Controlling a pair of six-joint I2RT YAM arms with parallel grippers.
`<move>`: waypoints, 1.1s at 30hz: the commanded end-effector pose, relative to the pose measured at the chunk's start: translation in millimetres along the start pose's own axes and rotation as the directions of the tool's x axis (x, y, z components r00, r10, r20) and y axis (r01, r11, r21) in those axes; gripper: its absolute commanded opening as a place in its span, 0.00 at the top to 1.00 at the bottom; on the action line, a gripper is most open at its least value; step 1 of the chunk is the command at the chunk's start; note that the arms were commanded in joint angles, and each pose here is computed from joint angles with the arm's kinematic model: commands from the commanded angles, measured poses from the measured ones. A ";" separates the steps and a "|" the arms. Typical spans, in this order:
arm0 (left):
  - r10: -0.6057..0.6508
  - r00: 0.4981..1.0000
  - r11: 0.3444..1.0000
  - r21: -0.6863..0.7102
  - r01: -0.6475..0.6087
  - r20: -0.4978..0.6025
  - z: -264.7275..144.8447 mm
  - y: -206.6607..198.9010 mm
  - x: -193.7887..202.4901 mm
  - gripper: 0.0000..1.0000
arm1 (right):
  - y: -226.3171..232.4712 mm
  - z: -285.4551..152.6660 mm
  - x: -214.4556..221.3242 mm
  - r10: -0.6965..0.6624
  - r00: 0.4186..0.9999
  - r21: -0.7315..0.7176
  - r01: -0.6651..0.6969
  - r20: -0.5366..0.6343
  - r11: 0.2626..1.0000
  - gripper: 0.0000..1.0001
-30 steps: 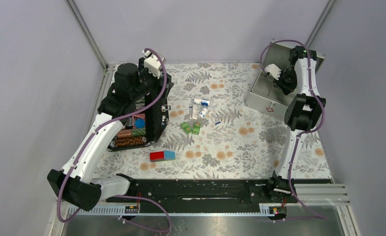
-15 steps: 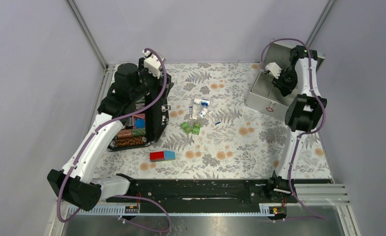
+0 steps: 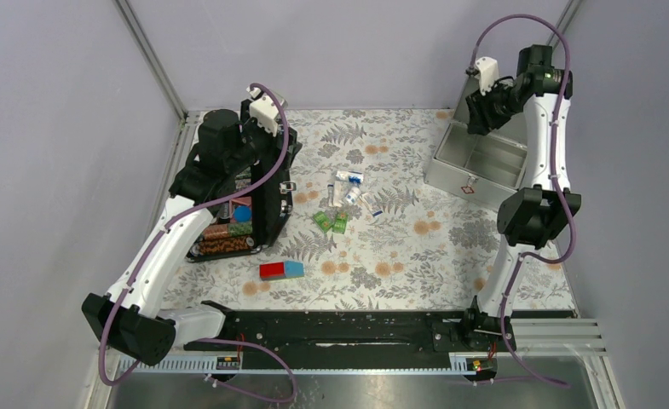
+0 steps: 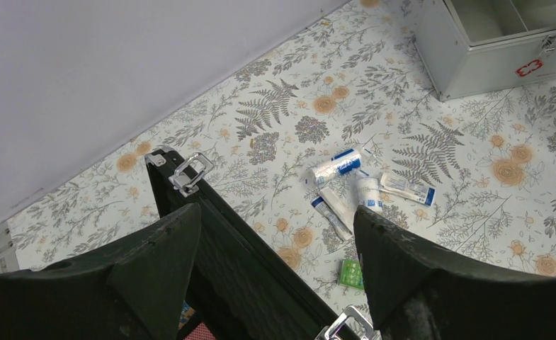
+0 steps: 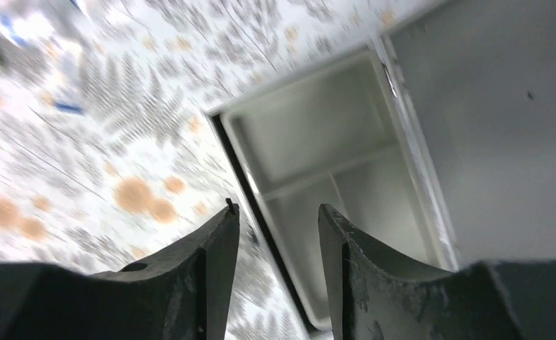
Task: Organize the medicine kit
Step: Place the medicine box compartment inside the medicine box, then pick up the pill bottle at the center of the board.
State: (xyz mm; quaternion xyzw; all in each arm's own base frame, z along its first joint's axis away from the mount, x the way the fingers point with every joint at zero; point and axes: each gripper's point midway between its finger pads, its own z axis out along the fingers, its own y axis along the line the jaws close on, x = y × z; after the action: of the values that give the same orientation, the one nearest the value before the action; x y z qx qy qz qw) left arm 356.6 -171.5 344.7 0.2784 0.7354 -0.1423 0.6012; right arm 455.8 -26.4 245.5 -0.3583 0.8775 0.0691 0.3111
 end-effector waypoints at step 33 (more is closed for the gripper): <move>0.061 0.998 0.998 -0.011 -0.060 0.032 -25.7 2.9 -10.6 0.21 | 228.9 234.4 -73.6 -0.475 0.879 -0.357 0.430 -0.045 0.829 0.48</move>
State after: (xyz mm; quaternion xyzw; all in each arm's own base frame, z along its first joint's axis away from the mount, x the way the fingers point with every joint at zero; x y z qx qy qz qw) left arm 340.5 -159.8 334.8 0.2975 0.7396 -0.1261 0.5904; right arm 447.5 254.6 86.2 -0.5297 0.8149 0.1596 0.1728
